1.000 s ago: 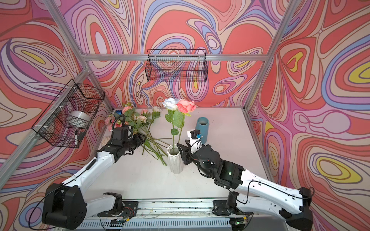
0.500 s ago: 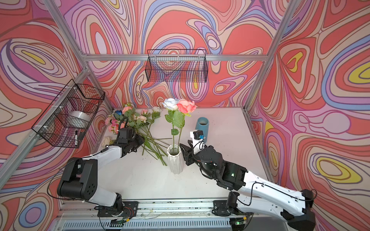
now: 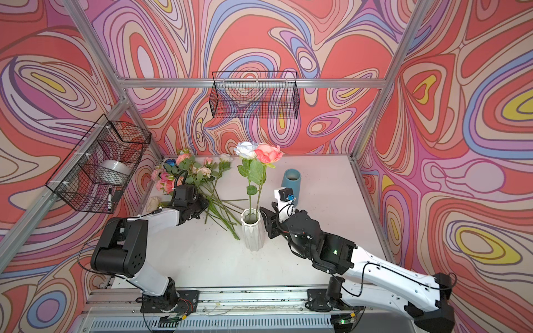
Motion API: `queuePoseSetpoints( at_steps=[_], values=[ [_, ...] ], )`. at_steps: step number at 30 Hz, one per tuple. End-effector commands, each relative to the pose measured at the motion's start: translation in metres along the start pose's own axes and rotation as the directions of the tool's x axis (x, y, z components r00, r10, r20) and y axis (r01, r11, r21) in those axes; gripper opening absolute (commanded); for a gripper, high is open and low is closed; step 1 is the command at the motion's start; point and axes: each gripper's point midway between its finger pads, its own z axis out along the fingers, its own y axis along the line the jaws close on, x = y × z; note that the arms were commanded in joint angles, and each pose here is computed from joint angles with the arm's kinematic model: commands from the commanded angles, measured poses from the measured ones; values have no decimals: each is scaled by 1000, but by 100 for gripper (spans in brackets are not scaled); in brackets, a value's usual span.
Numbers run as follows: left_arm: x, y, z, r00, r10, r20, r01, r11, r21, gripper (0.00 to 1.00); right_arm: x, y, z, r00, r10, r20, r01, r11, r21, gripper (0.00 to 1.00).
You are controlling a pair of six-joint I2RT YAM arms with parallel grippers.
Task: Arrange flowers in a vase
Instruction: Pick up the flower from the flowers, then place the flower in the vase.
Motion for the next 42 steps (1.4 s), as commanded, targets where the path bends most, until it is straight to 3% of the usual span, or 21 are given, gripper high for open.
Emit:
queuePoseSetpoints(
  at_steps=[1, 11, 21, 25, 29, 33, 35, 39, 42],
  values=[
    [-18, -10, -3, 999, -5, 52, 4, 1000, 13, 3, 2, -5, -2, 1000, -5, -8, 5, 1000, 22, 48],
    [-34, -36, -54, 992, 1, 129, -14, 995, 97, 0, -3, -5, -6, 1000, 3, 2, -3, 1000, 22, 48],
    [-49, -89, -174, 964, 67, 257, -139, 952, 274, 0, -11, -3, -11, 1000, 6, 15, -6, 1000, 3, 50],
    [-53, -118, -231, 937, 101, 333, -232, 894, 382, 0, -23, 4, -16, 1000, -1, 28, 1, 999, -32, 52],
    [-52, -155, -294, 903, 133, 409, -347, 788, 508, 0, -40, 16, -27, 999, -11, 49, 16, 995, -102, 54],
    [-45, -192, -361, 857, 181, 482, -476, 637, 607, 0, -56, 43, -38, 998, -34, 49, 45, 969, -241, 60],
    [-35, -209, -389, 842, 210, 497, -524, 538, 660, 0, -58, 61, -37, 998, -66, 16, 67, 948, -312, 61],
    [-14, -234, -436, 829, 240, 505, -559, 322, 764, 0, -54, 105, -28, 990, -130, -64, 85, 881, -465, 75],
    [-2, -241, -457, 826, 245, 508, -557, 208, 804, 0, -56, 136, -26, 984, -170, -43, 122, 838, -532, 75]
  ],
)
